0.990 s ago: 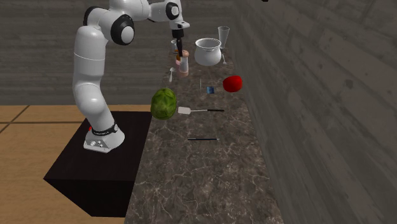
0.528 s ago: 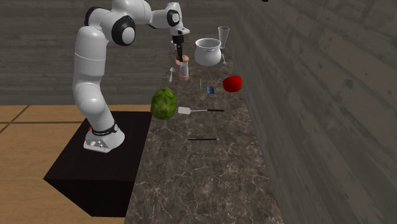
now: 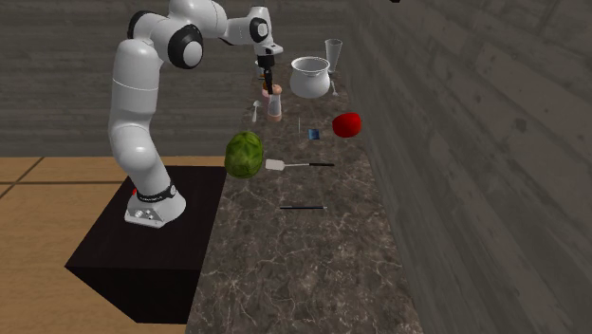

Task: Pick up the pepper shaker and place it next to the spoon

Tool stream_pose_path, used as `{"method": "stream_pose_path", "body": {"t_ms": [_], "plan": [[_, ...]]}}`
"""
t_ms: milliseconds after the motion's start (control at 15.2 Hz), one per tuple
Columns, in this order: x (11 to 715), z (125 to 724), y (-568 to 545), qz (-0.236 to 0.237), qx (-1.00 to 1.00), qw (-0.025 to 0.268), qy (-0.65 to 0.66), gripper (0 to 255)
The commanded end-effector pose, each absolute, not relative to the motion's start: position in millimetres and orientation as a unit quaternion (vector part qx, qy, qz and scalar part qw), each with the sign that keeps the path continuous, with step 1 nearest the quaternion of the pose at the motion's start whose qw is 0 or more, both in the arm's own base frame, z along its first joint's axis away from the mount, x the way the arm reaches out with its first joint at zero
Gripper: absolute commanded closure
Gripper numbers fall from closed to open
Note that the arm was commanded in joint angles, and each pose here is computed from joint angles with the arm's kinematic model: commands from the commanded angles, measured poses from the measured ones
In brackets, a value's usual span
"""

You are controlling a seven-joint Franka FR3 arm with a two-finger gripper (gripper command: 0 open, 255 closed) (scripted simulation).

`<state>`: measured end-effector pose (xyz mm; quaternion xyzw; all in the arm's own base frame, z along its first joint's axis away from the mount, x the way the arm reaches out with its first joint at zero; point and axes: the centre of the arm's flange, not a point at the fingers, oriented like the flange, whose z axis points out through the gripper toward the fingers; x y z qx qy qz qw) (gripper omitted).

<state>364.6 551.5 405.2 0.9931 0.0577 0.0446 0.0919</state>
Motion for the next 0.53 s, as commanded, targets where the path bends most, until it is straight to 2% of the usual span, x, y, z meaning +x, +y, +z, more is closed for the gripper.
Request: {"method": "stream_pose_path", "body": {"t_ms": [0, 330, 462], "plan": [[364.6, 405.3, 551.5, 0.045, 0.993, 0.092, 0.058, 0], [364.6, 405.3, 551.5, 0.045, 0.993, 0.092, 0.058, 0], [362.0, 431.2, 556.2, 0.045, 0.993, 0.092, 0.058, 0]]}}
